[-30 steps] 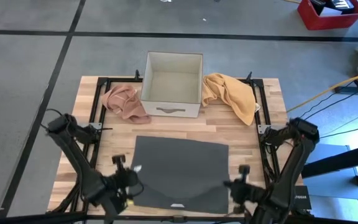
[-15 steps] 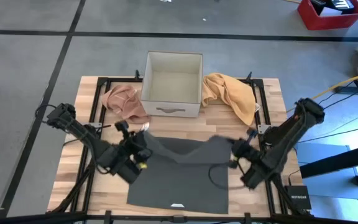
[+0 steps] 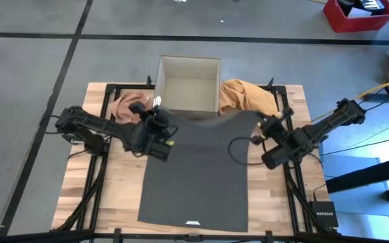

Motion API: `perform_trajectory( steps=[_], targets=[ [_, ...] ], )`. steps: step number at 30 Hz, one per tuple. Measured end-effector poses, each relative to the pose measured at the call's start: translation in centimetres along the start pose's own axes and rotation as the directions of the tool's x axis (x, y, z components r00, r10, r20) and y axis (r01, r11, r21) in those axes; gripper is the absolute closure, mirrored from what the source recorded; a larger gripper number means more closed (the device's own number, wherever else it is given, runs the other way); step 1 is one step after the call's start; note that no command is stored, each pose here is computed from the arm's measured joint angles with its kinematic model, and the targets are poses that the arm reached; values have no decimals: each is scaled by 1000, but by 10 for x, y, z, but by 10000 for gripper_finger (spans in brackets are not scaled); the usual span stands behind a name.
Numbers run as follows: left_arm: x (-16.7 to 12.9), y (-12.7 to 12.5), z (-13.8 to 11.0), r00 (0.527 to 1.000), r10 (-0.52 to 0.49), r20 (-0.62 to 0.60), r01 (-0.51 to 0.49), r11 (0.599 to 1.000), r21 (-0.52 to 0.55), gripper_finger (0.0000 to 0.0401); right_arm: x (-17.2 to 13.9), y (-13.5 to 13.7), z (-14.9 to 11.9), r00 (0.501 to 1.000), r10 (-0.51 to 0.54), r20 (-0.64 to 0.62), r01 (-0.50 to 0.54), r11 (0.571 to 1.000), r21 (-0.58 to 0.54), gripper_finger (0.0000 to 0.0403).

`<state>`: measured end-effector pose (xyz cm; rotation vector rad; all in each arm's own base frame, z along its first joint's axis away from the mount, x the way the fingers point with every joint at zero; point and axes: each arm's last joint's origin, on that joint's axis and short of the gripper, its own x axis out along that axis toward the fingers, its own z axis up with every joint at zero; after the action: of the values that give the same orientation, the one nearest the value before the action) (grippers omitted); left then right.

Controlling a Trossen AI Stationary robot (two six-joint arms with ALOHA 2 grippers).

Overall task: Fold towel
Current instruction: Fold the dark gray towel

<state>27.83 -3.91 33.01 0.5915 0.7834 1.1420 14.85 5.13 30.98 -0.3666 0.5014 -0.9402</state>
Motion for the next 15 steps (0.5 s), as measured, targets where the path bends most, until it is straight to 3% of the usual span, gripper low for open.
perform_trajectory(
  steps=[3, 6, 11, 15],
  targets=[
    [14, 4, 1, 999, 30, -42, -30, 1000, 7, 396, 3, -8, 1, 1000, -25, -3, 25, 1000, 0, 398],
    [15, 3, 0, 998, 11, -64, -10, 1000, 9, 395, 1, -7, 1, 1000, 19, -25, -19, 1000, 8, 398],
    [-5, -4, -3, 991, -108, -82, 114, 990, 81, 399, -6, 5, 0, 978, 180, -103, -176, 983, 41, 396],
    [-24, -10, -8, 966, -229, -118, 243, 962, 123, 397, -14, 23, -7, 929, 341, -144, -326, 938, 117, 399]
  ],
)
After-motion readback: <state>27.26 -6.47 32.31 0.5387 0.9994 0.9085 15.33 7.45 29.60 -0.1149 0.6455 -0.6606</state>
